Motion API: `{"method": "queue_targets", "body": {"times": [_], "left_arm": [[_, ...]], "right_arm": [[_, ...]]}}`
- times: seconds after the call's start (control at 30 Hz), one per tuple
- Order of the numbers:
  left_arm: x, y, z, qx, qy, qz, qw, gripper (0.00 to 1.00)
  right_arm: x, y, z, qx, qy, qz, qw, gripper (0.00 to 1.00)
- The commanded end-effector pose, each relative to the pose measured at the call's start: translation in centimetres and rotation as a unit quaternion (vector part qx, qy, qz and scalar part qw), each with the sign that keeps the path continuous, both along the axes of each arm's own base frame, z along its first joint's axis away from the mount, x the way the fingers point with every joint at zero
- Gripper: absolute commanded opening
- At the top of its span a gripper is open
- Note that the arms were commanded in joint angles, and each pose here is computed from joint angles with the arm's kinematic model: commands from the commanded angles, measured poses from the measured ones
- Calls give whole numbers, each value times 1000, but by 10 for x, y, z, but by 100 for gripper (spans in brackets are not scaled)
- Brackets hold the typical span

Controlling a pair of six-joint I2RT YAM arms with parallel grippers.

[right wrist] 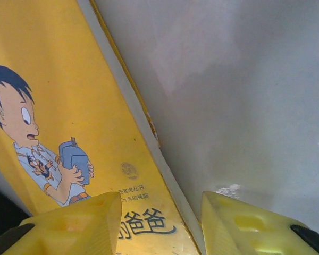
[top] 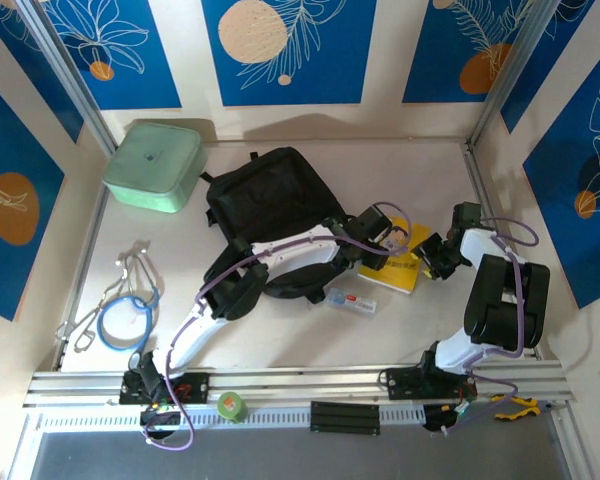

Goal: Pack the student bag
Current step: Pick up the book from the middle-right of the table.

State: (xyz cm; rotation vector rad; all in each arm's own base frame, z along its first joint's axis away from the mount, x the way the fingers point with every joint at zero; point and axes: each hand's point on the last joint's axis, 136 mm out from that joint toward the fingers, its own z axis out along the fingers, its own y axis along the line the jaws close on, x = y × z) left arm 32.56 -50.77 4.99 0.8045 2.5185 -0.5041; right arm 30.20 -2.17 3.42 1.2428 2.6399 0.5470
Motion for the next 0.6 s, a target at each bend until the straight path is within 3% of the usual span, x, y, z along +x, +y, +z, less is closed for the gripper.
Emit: {"method": "queue_targets", "body": {"times": [0.0, 0.33, 0.57], "left_arm": [[1, 10, -17, 31, 11, 7, 999, 45], [-14, 13, -49, 52, 53, -7, 997, 46], [-20, 17, -63, 70, 63, -14, 995, 46]], "right_arm": [[2, 8, -1, 21, -6, 16, 1000, 43], [1, 18, -8, 32, 10, 33, 999, 44], [5, 27, 14, 9, -1, 60, 998, 41]]}}
